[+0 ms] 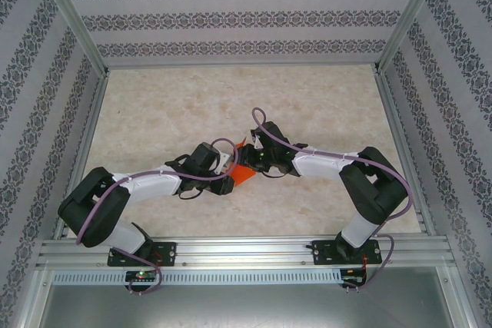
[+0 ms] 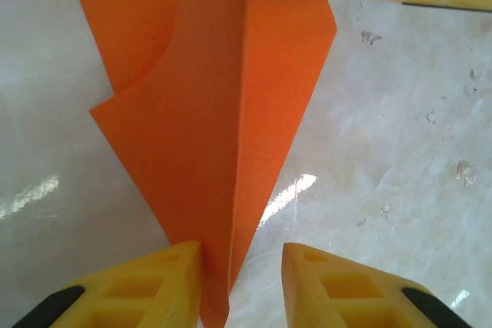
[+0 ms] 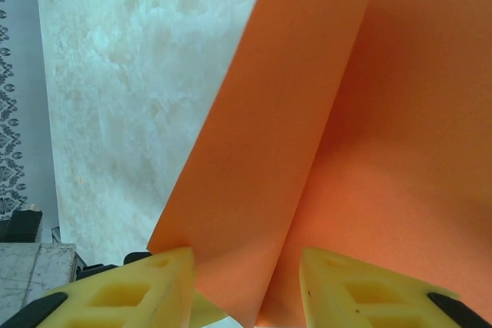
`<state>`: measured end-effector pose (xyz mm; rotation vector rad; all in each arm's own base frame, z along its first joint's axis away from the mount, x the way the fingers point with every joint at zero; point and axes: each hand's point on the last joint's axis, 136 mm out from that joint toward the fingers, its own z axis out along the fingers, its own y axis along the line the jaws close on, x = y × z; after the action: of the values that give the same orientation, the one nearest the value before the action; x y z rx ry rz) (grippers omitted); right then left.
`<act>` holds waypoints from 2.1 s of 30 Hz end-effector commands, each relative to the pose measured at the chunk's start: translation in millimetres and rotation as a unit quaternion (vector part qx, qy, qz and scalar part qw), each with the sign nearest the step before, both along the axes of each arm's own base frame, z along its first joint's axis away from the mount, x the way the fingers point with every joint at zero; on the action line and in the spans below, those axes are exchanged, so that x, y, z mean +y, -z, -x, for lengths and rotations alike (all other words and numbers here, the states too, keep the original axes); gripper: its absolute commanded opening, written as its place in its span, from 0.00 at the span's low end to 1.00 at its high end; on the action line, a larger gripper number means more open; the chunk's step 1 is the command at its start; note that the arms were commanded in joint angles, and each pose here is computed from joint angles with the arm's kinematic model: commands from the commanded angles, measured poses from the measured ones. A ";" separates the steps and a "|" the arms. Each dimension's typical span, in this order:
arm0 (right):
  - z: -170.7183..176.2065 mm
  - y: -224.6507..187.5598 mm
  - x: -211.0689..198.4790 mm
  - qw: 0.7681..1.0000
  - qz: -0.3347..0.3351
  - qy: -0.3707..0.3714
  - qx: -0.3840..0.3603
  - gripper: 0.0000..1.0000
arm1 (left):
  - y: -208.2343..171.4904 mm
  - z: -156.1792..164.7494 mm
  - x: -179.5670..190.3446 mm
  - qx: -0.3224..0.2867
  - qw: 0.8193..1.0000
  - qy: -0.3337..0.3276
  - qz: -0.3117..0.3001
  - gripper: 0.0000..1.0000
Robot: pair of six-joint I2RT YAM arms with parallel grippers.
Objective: Fold a paper plane with a square sheet of paper (pick it up from the middle)
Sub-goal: Fourth fold the wing at the center of the table.
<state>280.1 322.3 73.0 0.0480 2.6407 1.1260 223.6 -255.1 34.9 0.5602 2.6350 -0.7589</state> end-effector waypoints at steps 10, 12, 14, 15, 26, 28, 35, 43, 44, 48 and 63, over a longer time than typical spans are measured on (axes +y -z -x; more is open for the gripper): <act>-4.0 -7.9 8.5 1.000 -0.010 -0.005 -0.008 0.41 | 1.9 -6.1 4.5 -0.023 0.999 0.001 -0.034 0.26; -4.2 -7.4 7.9 1.000 -0.009 -0.004 -0.009 0.41 | 1.8 -6.9 5.0 -0.025 0.999 0.001 -0.035 0.28; -4.0 -7.3 7.4 1.000 -0.007 -0.004 -0.008 0.41 | 1.7 -6.9 4.6 -0.025 0.999 0.003 -0.035 0.28; -4.3 -7.4 7.3 1.000 -0.008 -0.003 -0.009 0.41 | 2.3 -7.2 4.4 -0.025 0.999 0.003 -0.036 0.28; -3.0 -10.2 4.4 1.000 -0.005 -0.003 -0.011 0.41 | 5.6 -4.2 3.1 -0.020 0.999 0.014 -0.037 0.10; -2.8 -12.7 1.2 1.000 -0.002 -0.002 -0.015 0.41 | 4.8 -3.1 2.7 -0.019 0.999 0.017 -0.036 0.07; -0.7 -29.3 -23.3 0.999 0.008 0.015 -0.041 0.42 | 3.3 6.3 -4.8 -0.008 0.998 0.052 -0.018 0.01; 11.2 -38.9 -26.9 0.999 -0.014 -0.002 -0.050 0.29 | 11.9 13.0 -7.9 0.016 0.998 0.056 -0.006 0.01; 12.3 -38.5 -24.2 0.999 -0.017 -0.007 -0.049 0.26 | 12.6 13.5 -7.8 0.019 0.998 0.054 -0.003 0.01; 13.4 -36.8 -7.5 0.998 -0.038 -0.025 -0.045 0.18 | 13.5 14.1 -7.4 0.034 0.999 0.039 0.016 0.01; 2.3 -16.7 32.5 0.996 -0.072 -0.051 -0.019 0.15 | 19.1 17.2 4.2 0.079 0.995 0.015 0.050 0.02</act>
<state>270.6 337.3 73.8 -0.0417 2.6204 1.2549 210.3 -251.3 18.9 0.5390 2.7050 -0.9346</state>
